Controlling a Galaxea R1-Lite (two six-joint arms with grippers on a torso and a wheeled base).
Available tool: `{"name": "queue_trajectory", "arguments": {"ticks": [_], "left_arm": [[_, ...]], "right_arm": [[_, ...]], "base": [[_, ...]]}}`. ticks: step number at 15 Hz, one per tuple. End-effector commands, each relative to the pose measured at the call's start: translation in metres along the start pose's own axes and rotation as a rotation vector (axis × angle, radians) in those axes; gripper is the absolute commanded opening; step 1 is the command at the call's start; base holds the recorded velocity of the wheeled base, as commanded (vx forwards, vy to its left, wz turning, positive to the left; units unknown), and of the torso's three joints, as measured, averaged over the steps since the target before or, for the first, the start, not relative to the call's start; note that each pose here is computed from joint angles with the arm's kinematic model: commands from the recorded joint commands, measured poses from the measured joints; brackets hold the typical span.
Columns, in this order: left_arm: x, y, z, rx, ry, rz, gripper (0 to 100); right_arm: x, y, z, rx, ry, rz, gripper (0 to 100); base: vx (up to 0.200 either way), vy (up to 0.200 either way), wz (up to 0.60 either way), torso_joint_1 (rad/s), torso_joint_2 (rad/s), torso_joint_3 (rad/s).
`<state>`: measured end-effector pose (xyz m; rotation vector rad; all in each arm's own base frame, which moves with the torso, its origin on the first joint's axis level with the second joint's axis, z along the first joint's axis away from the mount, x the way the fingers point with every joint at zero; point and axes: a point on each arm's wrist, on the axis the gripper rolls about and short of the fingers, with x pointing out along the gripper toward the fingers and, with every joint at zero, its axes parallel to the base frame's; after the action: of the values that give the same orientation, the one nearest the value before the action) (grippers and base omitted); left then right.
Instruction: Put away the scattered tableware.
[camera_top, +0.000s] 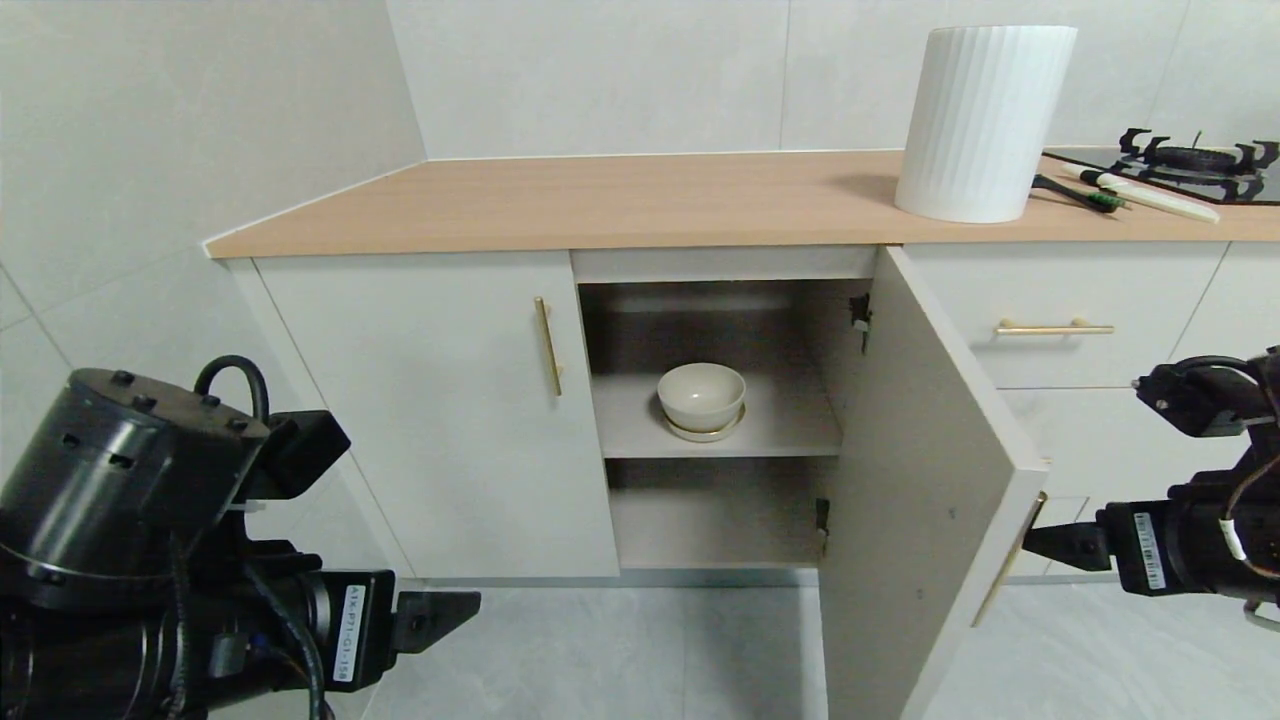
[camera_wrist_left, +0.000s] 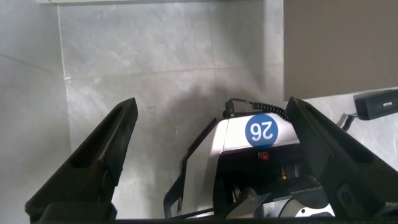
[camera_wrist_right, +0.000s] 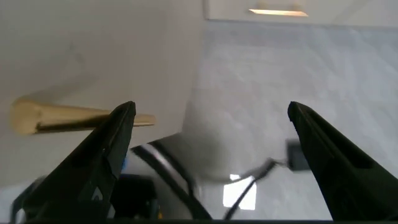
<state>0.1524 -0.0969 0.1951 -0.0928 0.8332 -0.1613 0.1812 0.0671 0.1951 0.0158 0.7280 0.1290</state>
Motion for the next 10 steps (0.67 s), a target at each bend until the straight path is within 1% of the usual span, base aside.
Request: {"name": "queue_trajectory", "arguments": {"ticks": [1, 4, 6, 7, 9, 10], "left_arm": [[0.000, 0.000, 0.001, -0.001, 0.000, 0.000, 100], [0.000, 0.000, 0.001, 0.000, -0.002, 0.000, 100], [-0.001, 0.000, 0.001, -0.001, -0.008, -0.004, 100], [-0.001, -0.001, 0.002, -0.003, -0.016, -0.008, 100], [-0.001, -0.001, 0.004, -0.012, -0.039, -0.016, 100], [-0.001, 0.001, 0.006, -0.021, -0.047, -0.004, 100]], "right_arm": [[0.012, 0.016, 0.000, -0.041, 0.016, 0.058, 100], [0.036, 0.038, 0.006, -0.082, 0.011, 0.113, 100], [0.058, 0.059, 0.019, -0.109, 0.017, 0.149, 100], [0.069, 0.071, 0.024, -0.123, 0.034, 0.190, 100], [0.087, 0.085, 0.037, -0.127, 0.034, 0.227, 100], [0.100, 0.093, 0.046, -0.120, 0.029, 0.229, 100]], "base": [[0.000, 0.000, 0.00, 0.000, 0.00, 0.000], [0.000, 0.000, 0.00, 0.000, 0.00, 0.000], [0.000, 0.000, 0.00, 0.000, 0.00, 0.000], [0.000, 0.000, 0.00, 0.000, 0.00, 0.000], [0.000, 0.000, 0.00, 0.000, 0.00, 0.000], [0.000, 0.000, 0.00, 0.000, 0.00, 0.000]]}}
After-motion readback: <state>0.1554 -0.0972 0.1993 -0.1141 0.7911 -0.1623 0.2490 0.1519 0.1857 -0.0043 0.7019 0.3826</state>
